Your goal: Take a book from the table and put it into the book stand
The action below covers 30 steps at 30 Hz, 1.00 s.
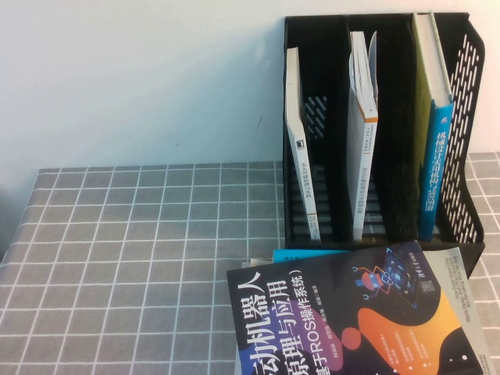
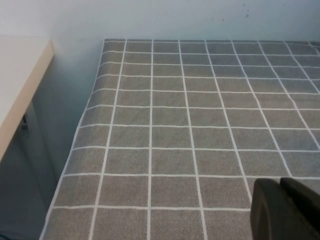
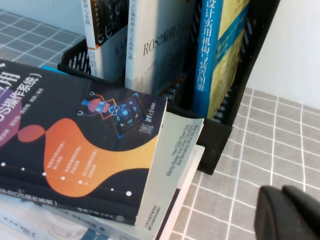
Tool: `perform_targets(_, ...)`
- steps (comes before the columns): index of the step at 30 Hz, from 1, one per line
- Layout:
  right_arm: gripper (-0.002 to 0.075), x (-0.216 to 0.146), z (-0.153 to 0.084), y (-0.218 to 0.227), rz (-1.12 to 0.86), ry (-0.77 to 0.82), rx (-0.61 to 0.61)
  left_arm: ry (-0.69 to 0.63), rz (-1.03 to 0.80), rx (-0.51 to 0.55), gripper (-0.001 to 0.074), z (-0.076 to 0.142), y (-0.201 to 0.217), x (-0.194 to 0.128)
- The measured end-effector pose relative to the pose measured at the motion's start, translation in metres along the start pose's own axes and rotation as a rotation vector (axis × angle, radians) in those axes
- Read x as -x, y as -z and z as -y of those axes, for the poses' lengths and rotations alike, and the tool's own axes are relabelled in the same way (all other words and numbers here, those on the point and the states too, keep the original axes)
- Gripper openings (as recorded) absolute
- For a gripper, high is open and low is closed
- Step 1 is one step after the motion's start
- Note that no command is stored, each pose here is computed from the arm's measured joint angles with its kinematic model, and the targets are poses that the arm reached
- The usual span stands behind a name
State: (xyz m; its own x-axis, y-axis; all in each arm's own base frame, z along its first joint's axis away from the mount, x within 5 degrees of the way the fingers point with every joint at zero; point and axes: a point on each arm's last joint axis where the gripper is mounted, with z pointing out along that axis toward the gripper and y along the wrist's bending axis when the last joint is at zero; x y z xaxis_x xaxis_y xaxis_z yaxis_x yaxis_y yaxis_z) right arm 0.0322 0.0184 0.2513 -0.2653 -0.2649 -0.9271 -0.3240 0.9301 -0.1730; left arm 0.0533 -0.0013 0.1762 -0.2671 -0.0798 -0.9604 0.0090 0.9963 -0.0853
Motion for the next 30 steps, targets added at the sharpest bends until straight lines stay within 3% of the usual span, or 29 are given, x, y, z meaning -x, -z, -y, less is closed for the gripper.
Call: perform_targets(30,-0.0003,0.0,0.0,0.0,0.0,0.0,0.0,0.041,0.005,0.029,-0.0004,-0.0011,0.0002,0.0002)
